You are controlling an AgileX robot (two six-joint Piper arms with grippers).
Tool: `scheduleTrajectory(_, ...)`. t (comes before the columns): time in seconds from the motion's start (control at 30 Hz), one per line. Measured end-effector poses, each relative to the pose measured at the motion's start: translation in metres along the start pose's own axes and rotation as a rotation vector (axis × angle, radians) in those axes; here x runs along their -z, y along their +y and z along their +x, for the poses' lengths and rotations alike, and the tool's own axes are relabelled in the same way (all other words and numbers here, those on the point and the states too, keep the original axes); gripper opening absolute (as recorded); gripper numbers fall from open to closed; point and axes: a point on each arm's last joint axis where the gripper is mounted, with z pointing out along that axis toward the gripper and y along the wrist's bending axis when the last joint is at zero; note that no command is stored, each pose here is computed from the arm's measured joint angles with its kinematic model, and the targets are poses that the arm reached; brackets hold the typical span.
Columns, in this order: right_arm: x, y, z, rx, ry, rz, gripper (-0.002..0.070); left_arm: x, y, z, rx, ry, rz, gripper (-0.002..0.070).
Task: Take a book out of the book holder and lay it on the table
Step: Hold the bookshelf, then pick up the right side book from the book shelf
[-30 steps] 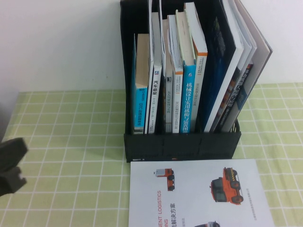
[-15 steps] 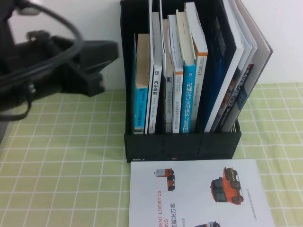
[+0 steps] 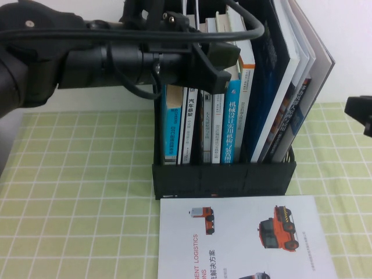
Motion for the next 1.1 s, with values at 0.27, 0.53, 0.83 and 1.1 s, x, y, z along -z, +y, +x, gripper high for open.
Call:
scheduleTrajectory(0.27, -0.023, -0.006, -0.024, 0.282, -0.081, 0.023, 0.0165, -0.012, 0.010, 0.005, -0.005, 0.014, -0.034, -0.0003)
scheduleTrajectory(0.53, -0.044, -0.008, -0.012, 0.485, -0.025, -0.049, 0.0165, -0.013, 0.014, 0.004, -0.006, -0.002, -0.067, -0.0003)
scheduleTrajectory(0.83, -0.052, -0.017, -0.011, 0.474, 0.003, 0.017, 0.0165, -0.013, 0.014, 0.003, -0.007, -0.004, -0.068, -0.0003)
scheduleTrajectory(1.1, -0.060, -0.018, -0.020, 0.397, -0.009, 0.019, 0.0165, -0.013, 0.013, 0.002, 0.004, -0.010, -0.065, -0.0003)
